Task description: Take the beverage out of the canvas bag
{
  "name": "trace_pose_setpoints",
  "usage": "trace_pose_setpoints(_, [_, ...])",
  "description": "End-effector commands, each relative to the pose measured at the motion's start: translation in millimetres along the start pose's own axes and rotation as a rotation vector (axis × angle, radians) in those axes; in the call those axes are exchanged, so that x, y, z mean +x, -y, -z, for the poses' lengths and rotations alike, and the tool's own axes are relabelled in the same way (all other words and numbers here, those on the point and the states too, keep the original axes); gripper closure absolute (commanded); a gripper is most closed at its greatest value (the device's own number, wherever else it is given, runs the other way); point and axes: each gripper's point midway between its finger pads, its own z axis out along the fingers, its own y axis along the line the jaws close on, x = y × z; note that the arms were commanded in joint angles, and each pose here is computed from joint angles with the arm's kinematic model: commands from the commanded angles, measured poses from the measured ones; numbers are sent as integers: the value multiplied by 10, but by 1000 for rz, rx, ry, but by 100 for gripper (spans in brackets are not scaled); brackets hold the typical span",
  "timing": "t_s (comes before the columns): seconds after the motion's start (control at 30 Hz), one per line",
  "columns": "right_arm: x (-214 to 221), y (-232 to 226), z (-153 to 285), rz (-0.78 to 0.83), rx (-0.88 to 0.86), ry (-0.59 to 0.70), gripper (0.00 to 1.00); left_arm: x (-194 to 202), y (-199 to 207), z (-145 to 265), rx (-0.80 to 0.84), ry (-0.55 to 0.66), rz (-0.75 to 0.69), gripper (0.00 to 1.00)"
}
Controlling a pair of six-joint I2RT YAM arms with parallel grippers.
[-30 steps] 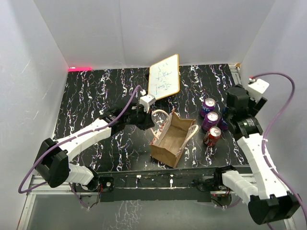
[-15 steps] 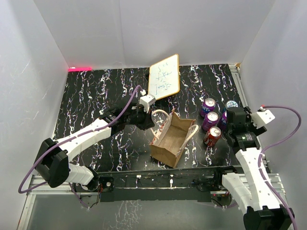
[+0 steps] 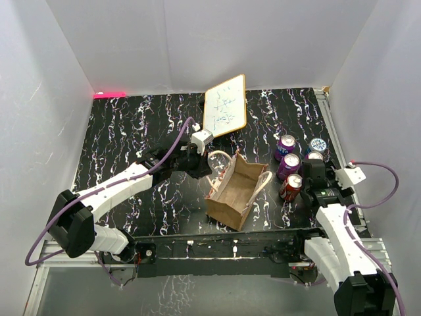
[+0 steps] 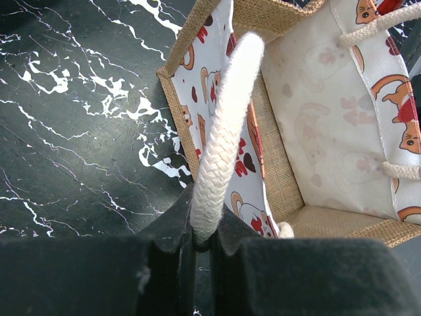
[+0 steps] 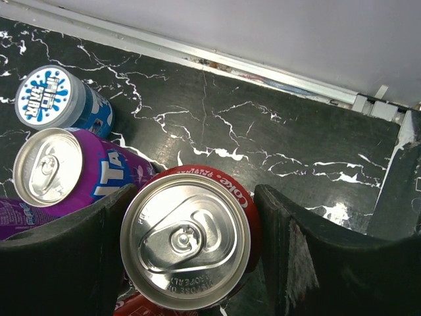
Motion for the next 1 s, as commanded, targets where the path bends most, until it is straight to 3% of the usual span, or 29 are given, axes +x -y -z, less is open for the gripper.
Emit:
trace_pose_setpoints(0.0, [-192, -187, -55, -179, -26, 91, 92, -143, 62, 95, 5, 34, -25, 100])
trace_pose_setpoints(0.2, [-11, -138, -136, -140, 4, 67, 87, -151, 59, 104, 2, 37, -26, 100])
trace_pose_setpoints(0.57, [28, -93, -117, -127, -14, 59, 37, -142, 34, 102, -11, 35, -27, 100])
trace_pose_setpoints(0.8, [-78, -144, -67, -108, -51, 72, 17, -132, 15, 95, -19, 31, -25, 98])
trace_pose_setpoints(0.97, [-175, -141, -23, -114, -68, 94, 13, -141, 9, 100, -25, 34, -30, 97])
